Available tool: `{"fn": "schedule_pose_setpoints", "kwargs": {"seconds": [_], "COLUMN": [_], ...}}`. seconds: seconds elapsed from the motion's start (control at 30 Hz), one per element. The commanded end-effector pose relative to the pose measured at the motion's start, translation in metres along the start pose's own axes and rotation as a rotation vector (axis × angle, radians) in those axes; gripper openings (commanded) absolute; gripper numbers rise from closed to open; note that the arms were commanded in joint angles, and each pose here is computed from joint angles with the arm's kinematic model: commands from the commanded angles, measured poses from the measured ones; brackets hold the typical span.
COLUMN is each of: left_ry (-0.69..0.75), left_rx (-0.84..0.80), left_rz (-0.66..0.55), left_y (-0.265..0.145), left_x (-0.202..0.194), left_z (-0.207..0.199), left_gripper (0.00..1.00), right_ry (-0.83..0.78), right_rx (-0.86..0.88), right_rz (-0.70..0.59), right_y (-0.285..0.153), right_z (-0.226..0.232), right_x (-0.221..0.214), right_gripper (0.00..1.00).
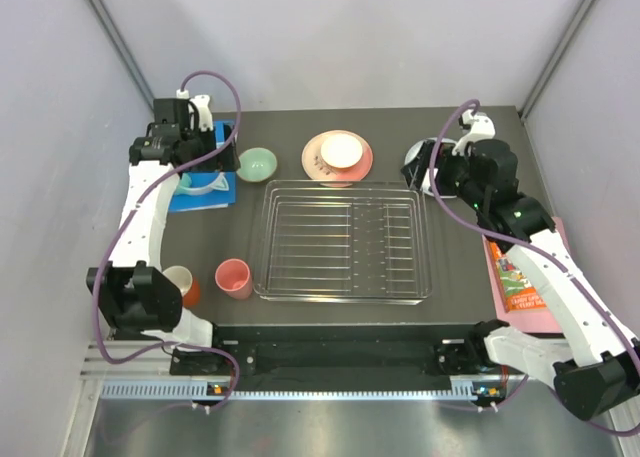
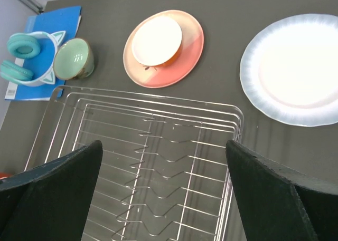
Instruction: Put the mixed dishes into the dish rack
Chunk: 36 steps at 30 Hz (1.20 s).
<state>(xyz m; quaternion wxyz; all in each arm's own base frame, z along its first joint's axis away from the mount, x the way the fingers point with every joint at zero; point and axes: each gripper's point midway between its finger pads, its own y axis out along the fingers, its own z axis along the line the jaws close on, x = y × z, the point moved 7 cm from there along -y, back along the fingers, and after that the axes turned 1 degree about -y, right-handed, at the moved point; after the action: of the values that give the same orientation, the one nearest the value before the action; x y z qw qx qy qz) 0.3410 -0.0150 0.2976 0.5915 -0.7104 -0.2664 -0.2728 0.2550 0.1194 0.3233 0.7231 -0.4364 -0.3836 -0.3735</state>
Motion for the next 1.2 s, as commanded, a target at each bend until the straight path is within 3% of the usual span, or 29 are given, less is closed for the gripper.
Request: {"fn": "schedule_pose_setpoints", "kwargs": {"seconds": [0.0, 0.13, 0.23, 0.43, 0.67, 1.17], "left_ry": [-0.009, 0.07, 0.155, 0.21, 0.184, 0.202], "left_rx": [-0.056, -0.078, 0.025, 0.09, 0.131, 0.163], "left_rz": [-0.039, -0.098, -0.118, -0.05, -0.009, 0.055], "left_y": [0.013, 0.03, 0.052, 0.111, 0.16, 0.211], "left_x": [0.012, 0.034, 0.05, 0.055, 0.045, 0.001], "left_z": [-0.007, -0.021, -0.032, -0.045, -0.048, -0.073], "left_gripper": [0.99, 0.99, 0.99, 0.99, 0.99, 0.99], "right_ry": [0.019, 0.018, 0.015, 0.029, 0.025, 0.019], "right_rx": [0.038, 0.024, 0.007, -0.018, -0.046, -0.056], "right_rz": [-0.047, -0.036, -0.038, -0.013, 0.004, 0.042], "right_y": [0.002, 0.004, 0.005, 0.014, 0.022, 0.037], "right_z": [0.009, 0.005, 0.0, -0.005, -0.009, -0.011], "right_x": [0.012, 0.003, -0.004, -0.015, -0.02, -0.028], "right_gripper": [1.0, 1.0, 1.0, 1.0, 1.0, 1.0]}}
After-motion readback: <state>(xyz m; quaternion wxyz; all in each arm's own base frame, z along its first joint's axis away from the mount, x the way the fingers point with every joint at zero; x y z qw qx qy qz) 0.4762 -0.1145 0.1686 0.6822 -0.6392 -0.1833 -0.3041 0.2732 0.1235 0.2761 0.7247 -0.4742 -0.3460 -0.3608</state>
